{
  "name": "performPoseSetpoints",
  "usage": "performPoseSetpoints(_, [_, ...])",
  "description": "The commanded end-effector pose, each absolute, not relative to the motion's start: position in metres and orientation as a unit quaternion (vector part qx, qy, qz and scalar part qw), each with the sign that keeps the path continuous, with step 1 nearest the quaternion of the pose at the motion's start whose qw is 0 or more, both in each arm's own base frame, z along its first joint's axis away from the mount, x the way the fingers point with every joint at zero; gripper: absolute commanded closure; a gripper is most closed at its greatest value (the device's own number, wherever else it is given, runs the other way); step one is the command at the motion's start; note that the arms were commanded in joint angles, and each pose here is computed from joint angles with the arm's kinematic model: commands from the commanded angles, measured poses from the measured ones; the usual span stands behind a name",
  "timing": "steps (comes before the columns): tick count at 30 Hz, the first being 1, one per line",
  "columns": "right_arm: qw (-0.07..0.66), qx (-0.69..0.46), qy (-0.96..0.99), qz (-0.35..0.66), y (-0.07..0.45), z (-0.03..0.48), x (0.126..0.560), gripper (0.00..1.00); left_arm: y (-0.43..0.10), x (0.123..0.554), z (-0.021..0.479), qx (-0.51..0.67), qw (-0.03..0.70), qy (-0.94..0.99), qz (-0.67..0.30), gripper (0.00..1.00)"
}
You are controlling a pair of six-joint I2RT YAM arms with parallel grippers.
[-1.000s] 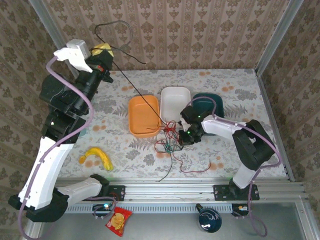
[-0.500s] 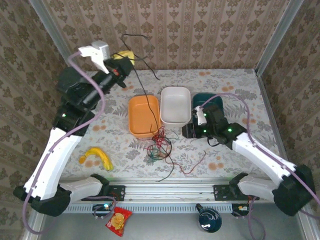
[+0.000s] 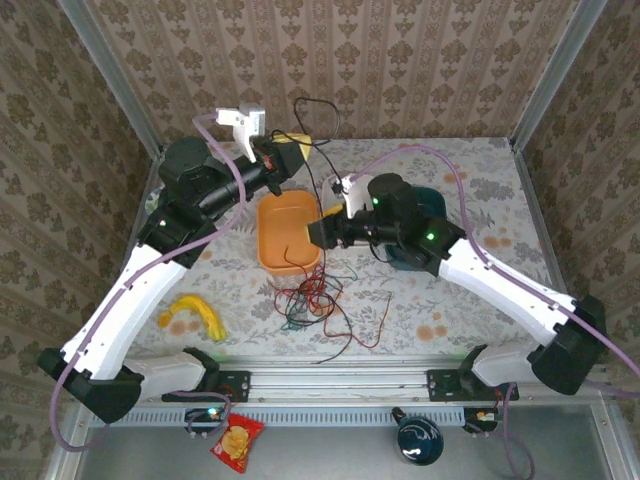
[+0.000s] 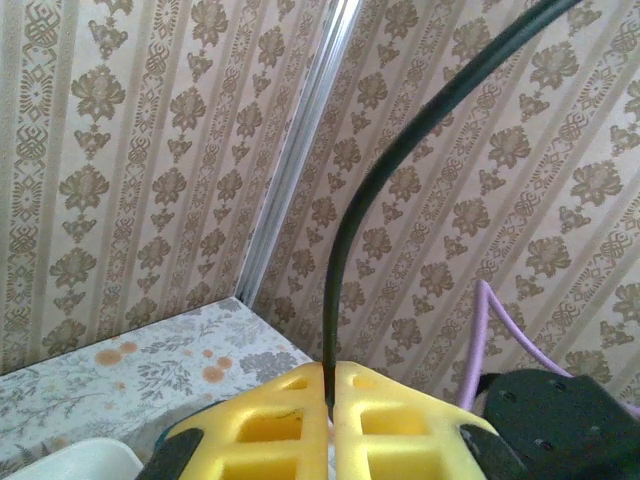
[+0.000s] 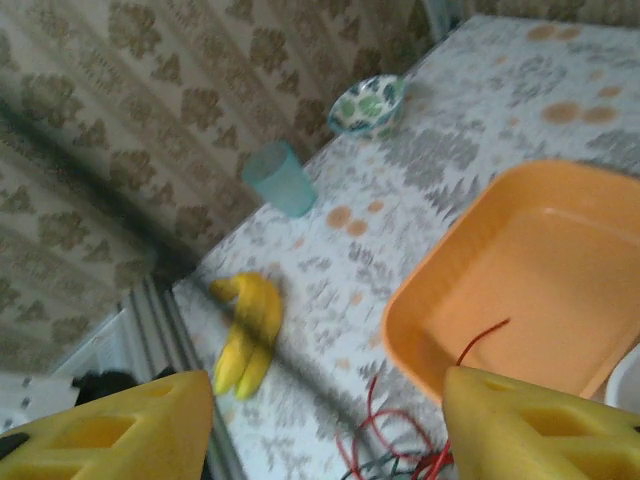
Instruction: Untangle the cables
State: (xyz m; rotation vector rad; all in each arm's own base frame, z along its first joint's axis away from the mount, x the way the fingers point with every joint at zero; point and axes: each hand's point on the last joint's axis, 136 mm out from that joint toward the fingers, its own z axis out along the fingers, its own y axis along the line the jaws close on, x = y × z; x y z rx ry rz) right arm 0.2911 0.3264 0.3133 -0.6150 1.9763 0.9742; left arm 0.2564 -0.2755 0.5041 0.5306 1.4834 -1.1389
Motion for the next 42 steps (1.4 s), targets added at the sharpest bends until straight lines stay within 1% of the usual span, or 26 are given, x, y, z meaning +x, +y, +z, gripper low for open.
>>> performPoseSetpoints(1, [0.453, -0.228, 0.792, 0.34, 0.325, 0.314, 0.322, 0.56, -0.273, 0.241, 0.518, 0.232, 0.569, 0.607, -0.503, 1.0])
performPoseSetpoints(2, [0.451, -0.224, 0.794, 0.34, 0.326, 0.311, 0.325, 0.73, -0.272, 0.24, 0.516, 0.232, 0.568, 0.61, -0.501, 1.0])
performPoseSetpoints(4, [0.45, -0.214, 0.797, 0.341, 0.325, 0.309, 0.327, 0.98, -0.27, 0.241, 0.507, 0.234, 0.564, 0.623, -0.488, 1.0])
performPoseSetpoints(6, [0.454, -0.211, 0.794, 0.346, 0.32, 0.311, 0.324, 1.0, -0.266, 0.246, 0.487, 0.23, 0.557, 0.654, -0.458, 1.0])
performPoseSetpoints(7, [0.453, -0.208, 0.795, 0.345, 0.317, 0.309, 0.324, 1.0, -0.264, 0.247, 0.471, 0.234, 0.548, 0.671, -0.441, 0.96])
performPoseSetpoints(8, [0.464, -0.205, 0.788, 0.348, 0.308, 0.32, 0.319, 1.0, -0.263, 0.247, 0.45, 0.238, 0.535, 0.691, -0.423, 0.83])
performPoseSetpoints(9, [0.465, -0.202, 0.788, 0.349, 0.303, 0.321, 0.317, 1.0, -0.263, 0.245, 0.431, 0.246, 0.521, 0.706, -0.411, 0.73])
performPoseSetpoints(10, [0.466, -0.2, 0.787, 0.351, 0.297, 0.323, 0.314, 1.0, -0.265, 0.24, 0.404, 0.265, 0.497, 0.722, -0.402, 0.59])
performPoseSetpoints(11, [0.466, -0.197, 0.787, 0.352, 0.291, 0.325, 0.311, 1.0, -0.269, 0.231, 0.376, 0.289, 0.466, 0.736, -0.397, 0.48])
performPoseSetpoints(13, [0.46, -0.198, 0.789, 0.356, 0.282, 0.324, 0.303, 1.0, -0.276, 0.211, 0.323, 0.331, 0.402, 0.758, -0.393, 0.33])
performPoseSetpoints(14, [0.455, -0.197, 0.793, 0.355, 0.277, 0.323, 0.3, 1.0, -0.278, 0.2, 0.296, 0.349, 0.371, 0.768, -0.387, 0.29])
performPoseSetpoints(16, [0.447, -0.198, 0.798, 0.353, 0.271, 0.321, 0.294, 1.0, -0.279, 0.186, 0.251, 0.371, 0.327, 0.789, -0.365, 0.24])
performPoseSetpoints(18, [0.445, -0.194, 0.803, 0.345, 0.263, 0.32, 0.291, 1.0, -0.277, 0.178, 0.218, 0.381, 0.301, 0.804, -0.342, 0.23])
performPoseSetpoints(20, [0.443, -0.184, 0.807, 0.344, 0.254, 0.321, 0.29, 1.0, -0.274, 0.176, 0.192, 0.382, 0.291, 0.818, -0.317, 0.23])
performPoseSetpoints(23, [0.438, -0.16, 0.807, 0.362, 0.244, 0.324, 0.291, 1.0, -0.275, 0.173, 0.169, 0.386, 0.28, 0.826, -0.301, 0.23])
performPoseSetpoints(30, [0.433, -0.124, 0.8, 0.396, 0.234, 0.331, 0.293, 1.0, -0.284, 0.177, 0.139, 0.408, 0.29, 0.816, -0.289, 0.24])
performPoseSetpoints(42, [0.445, -0.087, 0.792, 0.409, 0.214, 0.343, 0.298, 1.0, -0.296, 0.188, 0.086, 0.43, 0.278, 0.819, -0.258, 0.28])
